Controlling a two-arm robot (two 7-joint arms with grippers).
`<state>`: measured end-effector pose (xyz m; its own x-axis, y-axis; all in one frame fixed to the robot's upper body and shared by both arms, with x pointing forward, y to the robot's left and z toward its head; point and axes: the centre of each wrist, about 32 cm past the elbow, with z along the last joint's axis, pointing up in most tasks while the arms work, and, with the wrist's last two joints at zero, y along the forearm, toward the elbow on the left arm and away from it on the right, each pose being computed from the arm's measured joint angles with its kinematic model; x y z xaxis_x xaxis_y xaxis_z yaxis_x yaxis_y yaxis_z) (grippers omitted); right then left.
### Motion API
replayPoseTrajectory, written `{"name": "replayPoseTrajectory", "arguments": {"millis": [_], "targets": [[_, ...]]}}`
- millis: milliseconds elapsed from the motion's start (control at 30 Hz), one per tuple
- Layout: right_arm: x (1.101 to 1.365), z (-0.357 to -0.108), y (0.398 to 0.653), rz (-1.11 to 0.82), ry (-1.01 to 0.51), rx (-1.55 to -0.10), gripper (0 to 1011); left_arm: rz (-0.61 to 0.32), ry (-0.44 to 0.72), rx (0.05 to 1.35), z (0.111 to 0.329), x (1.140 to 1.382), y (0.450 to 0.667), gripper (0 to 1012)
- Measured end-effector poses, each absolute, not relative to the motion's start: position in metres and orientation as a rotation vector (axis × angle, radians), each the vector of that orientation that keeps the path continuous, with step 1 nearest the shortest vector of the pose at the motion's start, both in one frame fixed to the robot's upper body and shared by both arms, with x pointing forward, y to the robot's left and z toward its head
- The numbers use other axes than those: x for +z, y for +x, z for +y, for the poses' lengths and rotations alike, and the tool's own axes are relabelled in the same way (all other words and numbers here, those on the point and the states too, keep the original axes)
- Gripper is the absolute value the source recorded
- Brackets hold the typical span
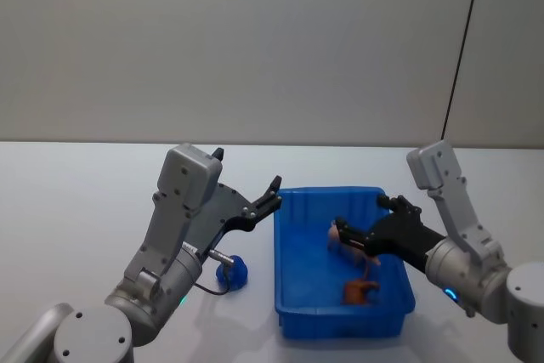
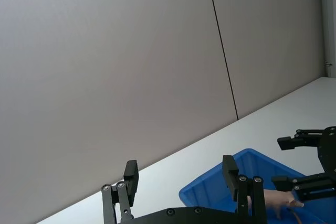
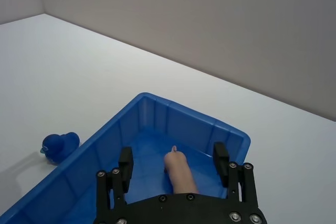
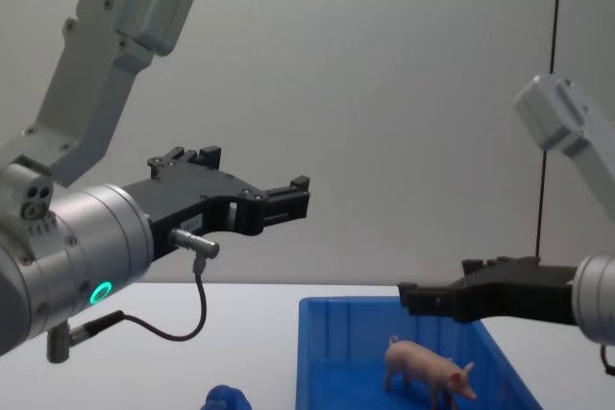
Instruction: Pick up the two dolls from the table and place them into the box.
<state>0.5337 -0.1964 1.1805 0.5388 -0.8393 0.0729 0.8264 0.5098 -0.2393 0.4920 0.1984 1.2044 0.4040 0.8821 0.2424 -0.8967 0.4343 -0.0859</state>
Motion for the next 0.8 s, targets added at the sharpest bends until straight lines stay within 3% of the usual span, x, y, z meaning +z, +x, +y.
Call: {"name": "replayPoseTrajectory", "arguments": {"millis": [167, 800], "targets": [[1.18, -0.205, 0.532, 0.045, -0.245, -1.014, 1001, -0.268, 0.061, 1.124, 0.198, 1.204, 0.492, 1002], [1.173, -0.256, 0.506, 0.036, -0.199, -1.049, 1001, -0.268, 0.061, 1.124, 0.198, 1.204, 0.492, 1001]]}}
